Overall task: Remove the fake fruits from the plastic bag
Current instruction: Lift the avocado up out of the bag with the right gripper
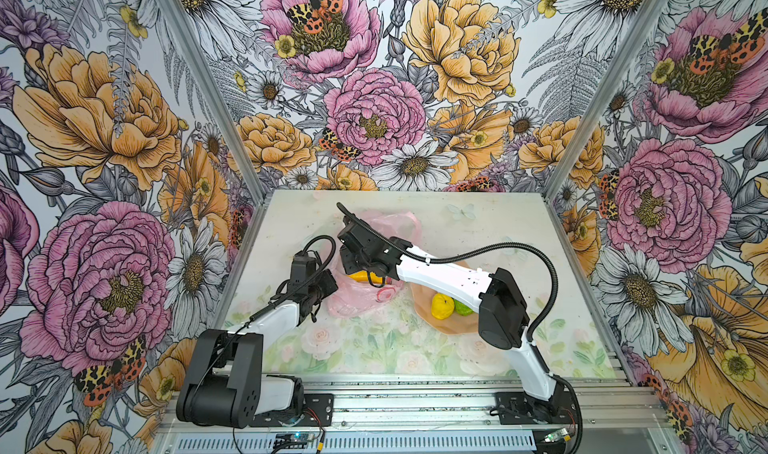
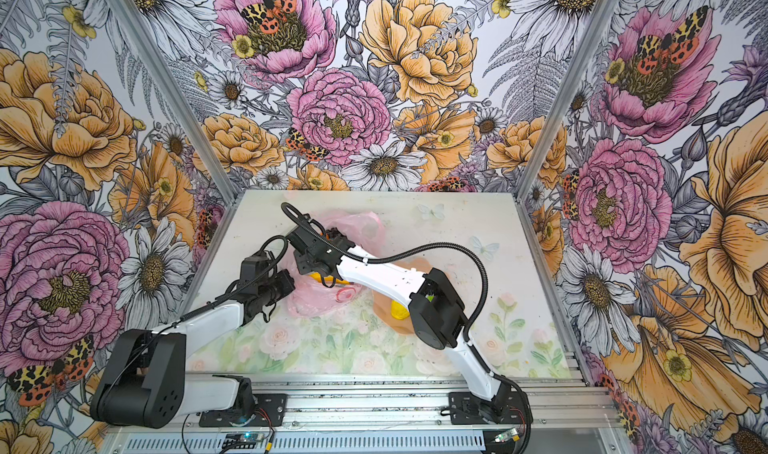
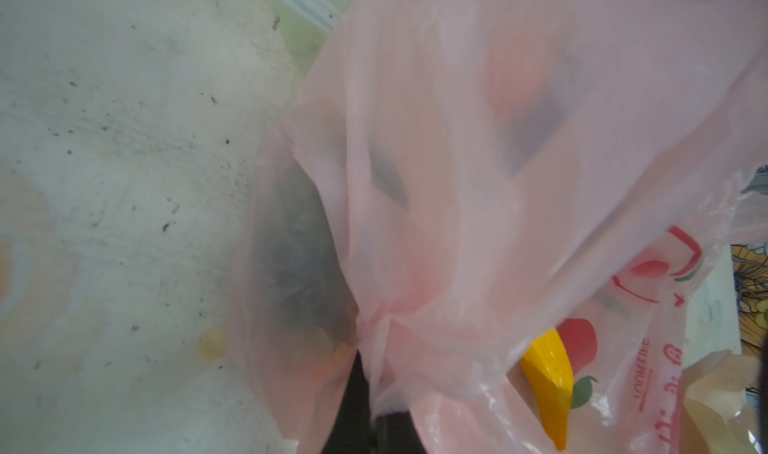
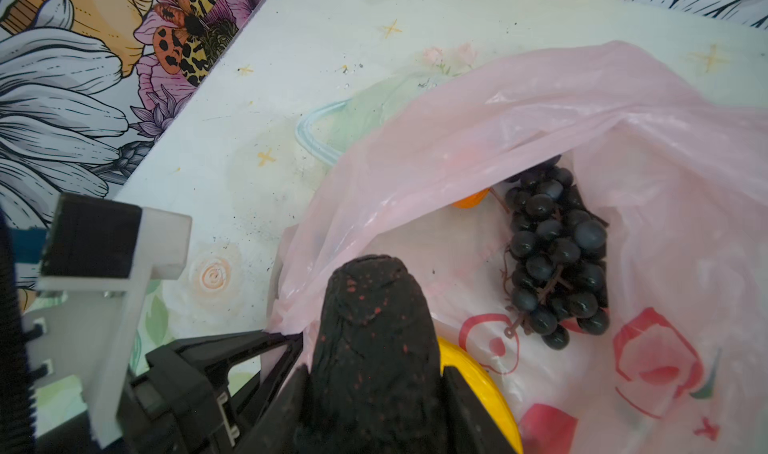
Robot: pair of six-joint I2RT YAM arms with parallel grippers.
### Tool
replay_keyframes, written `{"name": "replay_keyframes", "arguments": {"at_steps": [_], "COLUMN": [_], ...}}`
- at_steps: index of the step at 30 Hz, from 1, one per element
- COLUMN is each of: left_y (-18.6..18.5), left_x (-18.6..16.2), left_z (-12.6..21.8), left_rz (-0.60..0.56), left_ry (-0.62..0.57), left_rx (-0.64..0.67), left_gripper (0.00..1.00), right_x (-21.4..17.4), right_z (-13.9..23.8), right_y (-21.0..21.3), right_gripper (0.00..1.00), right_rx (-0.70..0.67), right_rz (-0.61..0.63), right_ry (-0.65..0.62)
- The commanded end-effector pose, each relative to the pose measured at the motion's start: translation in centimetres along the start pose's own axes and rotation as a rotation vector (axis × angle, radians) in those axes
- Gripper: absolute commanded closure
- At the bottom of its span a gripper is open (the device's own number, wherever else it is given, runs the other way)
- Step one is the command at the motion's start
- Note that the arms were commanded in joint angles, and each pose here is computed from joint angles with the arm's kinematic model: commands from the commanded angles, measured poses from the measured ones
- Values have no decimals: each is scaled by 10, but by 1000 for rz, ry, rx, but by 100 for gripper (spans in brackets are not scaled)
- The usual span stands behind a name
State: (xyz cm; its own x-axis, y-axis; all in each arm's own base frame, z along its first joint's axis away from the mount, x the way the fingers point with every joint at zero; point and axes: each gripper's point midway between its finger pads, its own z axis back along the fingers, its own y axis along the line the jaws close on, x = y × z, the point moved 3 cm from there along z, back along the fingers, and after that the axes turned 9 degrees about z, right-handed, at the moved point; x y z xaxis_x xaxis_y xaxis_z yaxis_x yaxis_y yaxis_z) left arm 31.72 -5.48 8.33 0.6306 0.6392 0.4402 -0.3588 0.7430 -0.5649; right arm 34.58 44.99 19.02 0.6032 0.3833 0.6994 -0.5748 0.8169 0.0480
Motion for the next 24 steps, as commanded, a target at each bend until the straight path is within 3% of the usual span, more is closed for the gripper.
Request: {"name": "replay_keyframes", "arguments": {"at_steps": [1,12,24], "left_y": [-2,-3,-5], "left_x": [3,-1,-1], "left_z": [-2,-9,-4], "left_rz": [13,25,19], "left_ry": [2,33,27], "left_rx": [-17,-30,-36], "left_gripper": [100,100,100], "right_x": [6,-58,-119], "right_z": [28,100,161], "right_y": [-8,-55,-123], "right_gripper": [52,52,53], "right_rx": [-9,-91,-179], "right_rz": [-5,-67,-230], "right_ry": [-44,-14,4]}}
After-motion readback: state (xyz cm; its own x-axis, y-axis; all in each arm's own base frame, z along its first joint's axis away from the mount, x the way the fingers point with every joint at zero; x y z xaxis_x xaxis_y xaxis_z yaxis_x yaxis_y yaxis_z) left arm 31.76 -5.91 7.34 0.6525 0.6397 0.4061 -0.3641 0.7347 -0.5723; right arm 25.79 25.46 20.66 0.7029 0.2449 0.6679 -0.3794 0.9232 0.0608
